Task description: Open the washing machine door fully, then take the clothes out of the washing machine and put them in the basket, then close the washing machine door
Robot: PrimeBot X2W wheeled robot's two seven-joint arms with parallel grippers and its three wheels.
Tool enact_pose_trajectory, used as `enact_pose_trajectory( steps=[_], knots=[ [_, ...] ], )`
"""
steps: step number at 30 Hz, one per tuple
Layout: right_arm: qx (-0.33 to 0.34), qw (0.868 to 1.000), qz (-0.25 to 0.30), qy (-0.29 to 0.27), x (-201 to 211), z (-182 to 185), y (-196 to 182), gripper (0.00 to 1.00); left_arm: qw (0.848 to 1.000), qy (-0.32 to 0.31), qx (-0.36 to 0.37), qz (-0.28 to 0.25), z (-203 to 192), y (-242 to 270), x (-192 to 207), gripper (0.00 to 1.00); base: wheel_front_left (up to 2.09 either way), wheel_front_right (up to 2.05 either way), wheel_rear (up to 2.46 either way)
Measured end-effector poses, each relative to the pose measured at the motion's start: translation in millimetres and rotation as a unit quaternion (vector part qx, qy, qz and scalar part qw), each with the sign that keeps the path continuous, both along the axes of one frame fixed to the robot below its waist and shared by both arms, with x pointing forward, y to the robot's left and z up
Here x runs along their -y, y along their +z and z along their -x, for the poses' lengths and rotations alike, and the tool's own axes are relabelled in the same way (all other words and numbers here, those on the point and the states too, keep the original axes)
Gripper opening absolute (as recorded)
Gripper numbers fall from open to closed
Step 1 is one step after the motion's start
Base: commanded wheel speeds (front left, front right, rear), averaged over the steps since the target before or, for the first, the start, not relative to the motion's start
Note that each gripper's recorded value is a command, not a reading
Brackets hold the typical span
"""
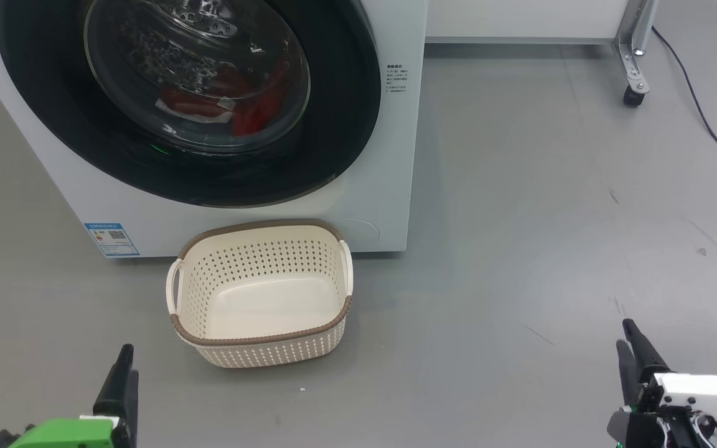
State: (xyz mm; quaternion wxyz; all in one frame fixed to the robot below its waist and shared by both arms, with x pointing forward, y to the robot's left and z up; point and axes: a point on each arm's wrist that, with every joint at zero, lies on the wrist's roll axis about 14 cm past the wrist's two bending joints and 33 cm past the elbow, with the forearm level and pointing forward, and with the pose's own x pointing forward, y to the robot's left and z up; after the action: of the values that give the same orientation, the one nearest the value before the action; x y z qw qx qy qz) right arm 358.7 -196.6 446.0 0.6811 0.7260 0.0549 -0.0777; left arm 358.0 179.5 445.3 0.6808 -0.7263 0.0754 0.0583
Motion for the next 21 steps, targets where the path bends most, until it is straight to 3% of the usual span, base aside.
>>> enact_pose_trajectory(
  steps=[21],
  knots=[
    [0.022,0.999,0.024,-0.009,-4,-4,14,1.0,1.0,0.019,0.014,-0.012,0,9,0,1.0,0.0,0.0,0.0]
  ],
)
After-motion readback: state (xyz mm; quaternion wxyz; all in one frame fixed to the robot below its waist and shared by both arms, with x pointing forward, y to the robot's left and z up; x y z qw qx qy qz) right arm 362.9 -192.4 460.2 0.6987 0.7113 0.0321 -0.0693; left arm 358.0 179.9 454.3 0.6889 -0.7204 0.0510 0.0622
